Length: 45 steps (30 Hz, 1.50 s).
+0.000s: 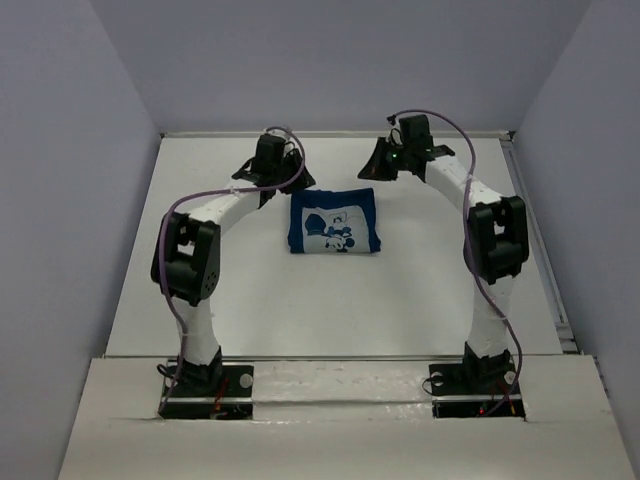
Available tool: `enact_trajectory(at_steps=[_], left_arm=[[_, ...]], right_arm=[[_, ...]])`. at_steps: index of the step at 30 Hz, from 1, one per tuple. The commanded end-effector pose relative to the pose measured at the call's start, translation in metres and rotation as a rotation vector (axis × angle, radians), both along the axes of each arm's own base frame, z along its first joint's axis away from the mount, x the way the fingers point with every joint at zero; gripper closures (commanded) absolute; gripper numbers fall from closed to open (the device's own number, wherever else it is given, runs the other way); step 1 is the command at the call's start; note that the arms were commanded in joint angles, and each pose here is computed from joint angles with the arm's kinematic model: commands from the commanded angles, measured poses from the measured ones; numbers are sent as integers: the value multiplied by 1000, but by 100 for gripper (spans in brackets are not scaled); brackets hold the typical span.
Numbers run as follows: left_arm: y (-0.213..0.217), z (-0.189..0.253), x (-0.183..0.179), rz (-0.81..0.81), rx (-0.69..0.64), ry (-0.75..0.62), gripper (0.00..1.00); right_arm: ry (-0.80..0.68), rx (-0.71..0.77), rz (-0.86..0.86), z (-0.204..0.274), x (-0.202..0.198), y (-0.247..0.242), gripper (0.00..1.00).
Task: Fold and stack the t-shirts
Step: Smooth out wrinkles on the folded tshirt
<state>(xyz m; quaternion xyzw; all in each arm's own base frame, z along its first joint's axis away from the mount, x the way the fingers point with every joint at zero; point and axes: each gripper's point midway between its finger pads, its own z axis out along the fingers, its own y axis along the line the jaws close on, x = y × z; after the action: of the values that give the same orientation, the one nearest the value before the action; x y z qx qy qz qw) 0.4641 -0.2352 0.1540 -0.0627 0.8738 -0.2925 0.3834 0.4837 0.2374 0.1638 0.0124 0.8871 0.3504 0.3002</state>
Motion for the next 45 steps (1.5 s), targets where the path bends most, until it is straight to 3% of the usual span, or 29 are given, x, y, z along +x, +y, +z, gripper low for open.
enact_trajectory(at_steps=[1, 7, 12, 18, 21, 23, 26, 27, 29, 30, 32, 33, 34, 36, 38, 39, 41, 42, 45], left_arm=[[12, -62, 19, -11, 100, 114, 73], [28, -85, 41, 9, 133, 107, 74], [44, -82, 59, 65, 95, 72, 74], [47, -92, 65, 74, 55, 76, 72], [52, -85, 66, 85, 38, 66, 71], [56, -69, 65, 91, 7, 40, 70], [69, -6, 63, 113, -15, -61, 69], [73, 35, 58, 122, -21, -136, 68], [78, 74, 48, 121, -11, -209, 67], [83, 115, 35, 128, -11, -273, 67], [91, 153, 17, 140, -2, -331, 64], [96, 165, 5, 151, 13, -347, 57], [103, 203, -18, 162, 2, -425, 53], [116, 239, -58, 193, -9, -496, 41], [121, 246, -87, 213, -42, -500, 21], [125, 272, -116, 211, -78, -564, 17], [127, 285, -144, 224, -151, -583, 7], [129, 295, -168, 218, -189, -629, 1], [140, 304, -200, 257, -221, -660, 1]], right_arm=[[123, 5, 45, -45, 17, 14, 100], [139, -28, 38, -70, 35, 7, 100], [236, 4, -28, -117, 38, -17, 100], [267, 2, -24, -140, 33, -17, 100], [283, 31, -29, -138, 36, -17, 100], [279, 107, 14, -111, 39, -5, 100], [188, 133, 25, -61, 47, -2, 98], [104, 133, 28, -21, 49, -3, 90], [22, 128, 36, 20, 47, -6, 73], [-55, 135, 61, 62, 36, -7, 53], [-142, 139, 69, 104, 17, -12, 28], [-190, 124, 63, 121, 7, -17, 0], [-265, 127, 58, 158, -24, -25, 0], [-364, 102, -12, 198, -76, -48, 0], [-445, 116, -90, 218, -115, -65, 0], [-515, 136, -175, 234, -128, -78, 0], [-618, 157, -290, 245, -181, -106, 0], [-657, 151, -415, 251, -187, -127, 0], [-772, 141, -561, 267, -222, -162, 0]])
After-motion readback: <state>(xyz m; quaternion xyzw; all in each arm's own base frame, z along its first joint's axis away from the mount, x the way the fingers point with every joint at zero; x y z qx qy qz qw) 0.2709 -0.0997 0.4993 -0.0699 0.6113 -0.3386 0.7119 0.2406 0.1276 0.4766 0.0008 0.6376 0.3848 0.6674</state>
